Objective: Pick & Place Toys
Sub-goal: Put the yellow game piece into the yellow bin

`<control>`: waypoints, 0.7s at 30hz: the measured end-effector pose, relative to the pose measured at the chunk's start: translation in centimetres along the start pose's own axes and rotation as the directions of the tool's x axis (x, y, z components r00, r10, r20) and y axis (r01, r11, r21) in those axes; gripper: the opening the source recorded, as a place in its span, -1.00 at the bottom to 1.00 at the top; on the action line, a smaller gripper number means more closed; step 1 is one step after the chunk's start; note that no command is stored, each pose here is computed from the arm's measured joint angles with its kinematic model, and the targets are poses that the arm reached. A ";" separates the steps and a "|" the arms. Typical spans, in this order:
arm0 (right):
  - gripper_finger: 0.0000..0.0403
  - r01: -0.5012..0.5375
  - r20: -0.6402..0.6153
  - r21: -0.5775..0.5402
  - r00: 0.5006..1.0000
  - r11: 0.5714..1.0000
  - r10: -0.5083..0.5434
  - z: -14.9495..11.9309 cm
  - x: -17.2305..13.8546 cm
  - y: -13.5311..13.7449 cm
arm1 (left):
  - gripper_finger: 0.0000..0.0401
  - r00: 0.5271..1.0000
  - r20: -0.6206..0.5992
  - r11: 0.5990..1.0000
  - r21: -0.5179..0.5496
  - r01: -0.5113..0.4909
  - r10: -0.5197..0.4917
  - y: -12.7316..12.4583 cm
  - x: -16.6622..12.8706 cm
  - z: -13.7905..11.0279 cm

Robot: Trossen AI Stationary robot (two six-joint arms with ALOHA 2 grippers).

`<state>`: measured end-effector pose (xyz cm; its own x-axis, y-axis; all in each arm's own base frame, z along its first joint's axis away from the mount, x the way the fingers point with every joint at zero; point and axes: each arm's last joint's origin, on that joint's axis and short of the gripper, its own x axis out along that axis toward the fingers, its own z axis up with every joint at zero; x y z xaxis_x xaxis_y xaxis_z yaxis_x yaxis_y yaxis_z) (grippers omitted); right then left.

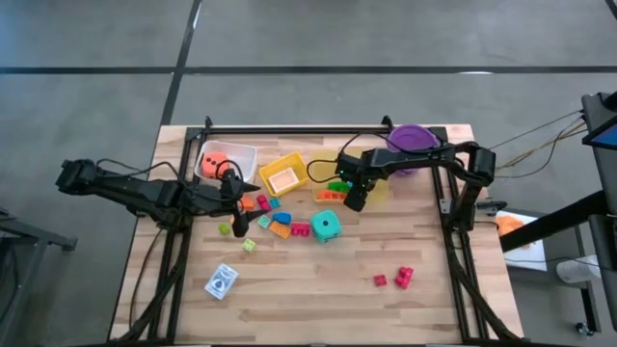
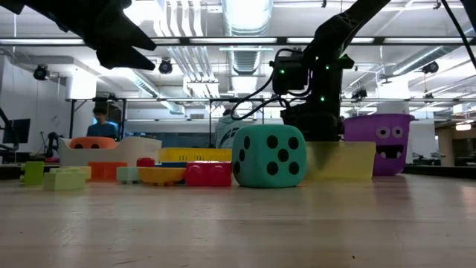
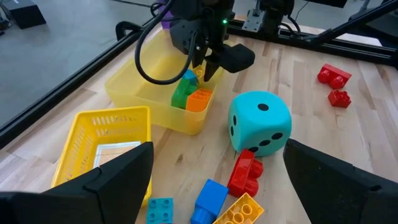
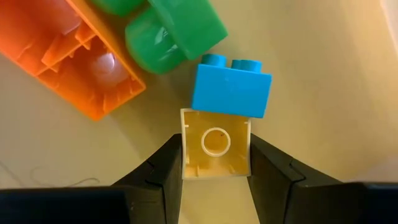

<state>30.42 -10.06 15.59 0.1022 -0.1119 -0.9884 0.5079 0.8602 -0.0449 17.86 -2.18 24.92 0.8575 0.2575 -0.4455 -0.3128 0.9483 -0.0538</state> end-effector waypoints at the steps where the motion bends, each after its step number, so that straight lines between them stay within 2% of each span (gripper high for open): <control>1: -0.35 0.000 0.000 -0.002 1.000 1.000 0.000 0.0 0.0 0.0 | 0.79 1.000 0.000 1.000 0.000 0.000 0.000 0.0 0.0 0.0; 5: -0.28 -0.003 0.008 -0.002 1.000 1.000 0.003 0.2 -0.1 0.0 | 0.79 1.000 0.000 1.000 0.000 0.000 0.000 0.0 0.0 0.0; 14: 0.20 -0.059 -0.003 0.013 0.998 0.998 0.059 0.2 -0.2 0.2 | 0.79 1.000 0.000 1.000 0.000 0.000 0.000 0.0 0.0 0.0; 21: 0.45 -0.051 0.000 0.013 0.999 0.999 0.051 0.2 -0.2 0.2 | 0.79 1.000 0.000 1.000 0.000 -0.001 0.001 0.0 0.0 0.0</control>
<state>30.67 -9.99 15.76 0.1275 -0.0679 -0.9895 0.5134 0.8581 0.0073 17.86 -2.16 24.92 0.8572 0.2583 -0.4455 -0.3134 0.9481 -0.0534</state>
